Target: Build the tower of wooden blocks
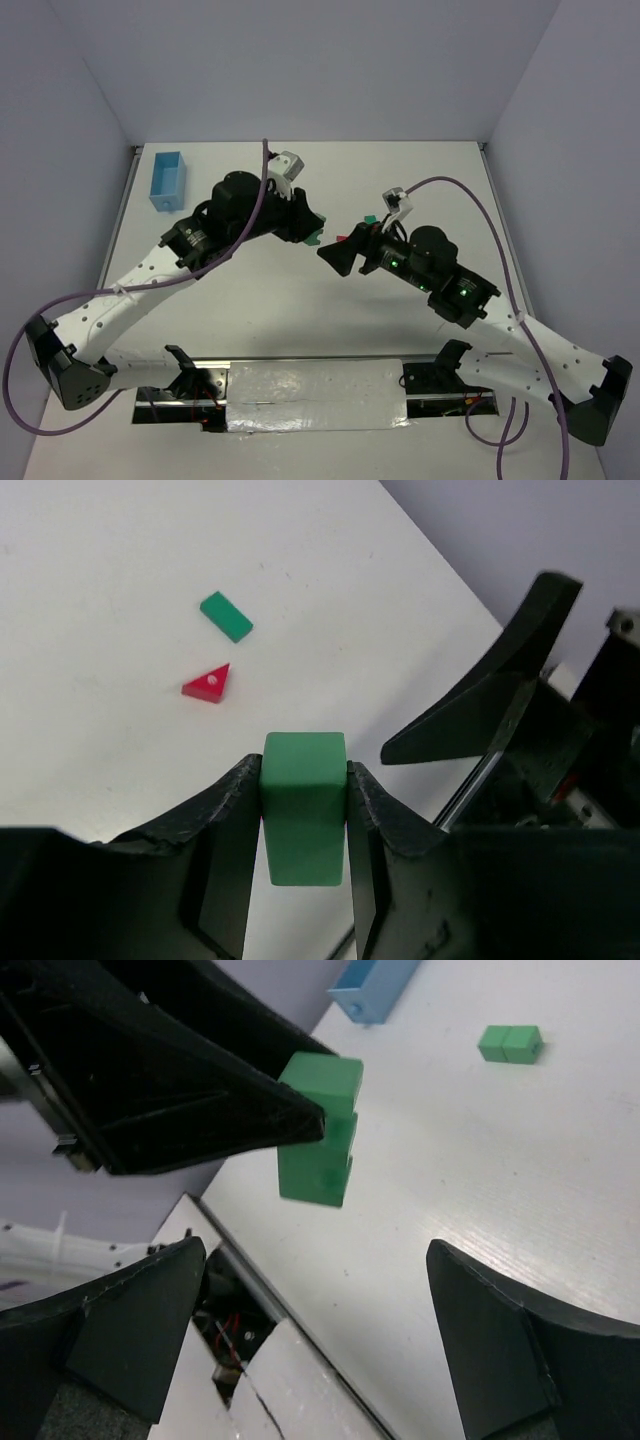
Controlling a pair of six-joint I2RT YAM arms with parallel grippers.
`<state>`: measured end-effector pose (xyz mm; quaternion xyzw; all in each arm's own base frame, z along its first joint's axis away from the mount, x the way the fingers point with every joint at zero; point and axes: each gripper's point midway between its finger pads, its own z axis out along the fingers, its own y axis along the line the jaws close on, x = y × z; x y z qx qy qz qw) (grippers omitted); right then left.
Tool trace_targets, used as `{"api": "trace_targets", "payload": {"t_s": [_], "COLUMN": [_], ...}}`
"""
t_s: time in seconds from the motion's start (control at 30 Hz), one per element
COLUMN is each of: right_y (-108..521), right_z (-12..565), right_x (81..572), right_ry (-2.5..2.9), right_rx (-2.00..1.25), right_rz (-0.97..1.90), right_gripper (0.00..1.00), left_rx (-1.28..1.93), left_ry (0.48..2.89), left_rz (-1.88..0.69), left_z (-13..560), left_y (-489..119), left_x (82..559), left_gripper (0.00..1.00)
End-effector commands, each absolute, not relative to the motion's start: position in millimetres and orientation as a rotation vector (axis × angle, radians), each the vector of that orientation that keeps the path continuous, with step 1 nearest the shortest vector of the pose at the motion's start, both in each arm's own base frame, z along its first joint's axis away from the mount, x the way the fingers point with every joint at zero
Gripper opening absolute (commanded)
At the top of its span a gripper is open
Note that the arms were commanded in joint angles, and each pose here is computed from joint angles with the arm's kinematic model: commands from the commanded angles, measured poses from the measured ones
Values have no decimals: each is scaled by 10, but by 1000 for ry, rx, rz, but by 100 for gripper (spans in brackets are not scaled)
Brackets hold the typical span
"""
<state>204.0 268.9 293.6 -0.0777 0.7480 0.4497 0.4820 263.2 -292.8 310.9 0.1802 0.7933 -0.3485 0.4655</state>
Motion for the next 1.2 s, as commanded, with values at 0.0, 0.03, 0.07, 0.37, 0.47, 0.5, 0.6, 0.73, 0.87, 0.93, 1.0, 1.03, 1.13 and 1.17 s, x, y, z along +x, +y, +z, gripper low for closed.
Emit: {"api": "trace_targets", "payload": {"t_s": [0.0,0.03,0.07,0.37,0.47,0.5,0.6,0.73,0.87,0.93,1.0,1.03,1.13,1.17], "right_y": [2603,2617,2607,2609,2601,2582,2594,2589,2584,2616,2677,2701,2764,2770], "right_z": [3185,3257,3298,3429,3557,3602,3683,3761,3755,3741,3746,3734,3728,3751], "right_x": [1892,1742,1686,1332,1209,1172,1190,1194,1275,1315,1303,1314,1326,1313], "right_ry": [1766,1735,1716,1759,1679,1653,1634,1585,1553,1558,1568,1579,1606,1591], "right_rx": [-298,-372,-402,-360,-242,-206,-110,6,113,143,138,146,157,150], "right_rz": [1162,1241,1284,1830,2071,2127,2141,2211,2239,2240,2257,2257,2249,2258], "right_gripper": [98,98,97,100,100,100,100,100,100,100,100,100,99,98], "left_rx": [783,878,915,1264,1256,1256,1262,1257,1247,1237,1232,1232,1230,1231], "left_ry": [1803,1749,1706,1281,1226,1217,1168,1106,1031,994,980,973,979,984], "left_rz": [-860,-887,-904,-1060,-1020,-1024,-1058,-1104,-1158,-1198,-1205,-1212,-1209,-1206], "left_z": [3339,3380,3454,3816,3877,3871,3921,3995,4078,4169,4193,4208,4188,4176], "left_y": [-3007,-3036,-3024,-2997,-2985,-2990,-3035,-3075,-3086,-3084,-3083,-3079,-3086,-3084], "left_x": [2454,2352,2270,1552,1582,1577,1534,1449,1348,1267,1246,1225,1232,1241], "left_gripper": [0,0,0,0,0,0,0,0,0,0,0,0,0,0]}}
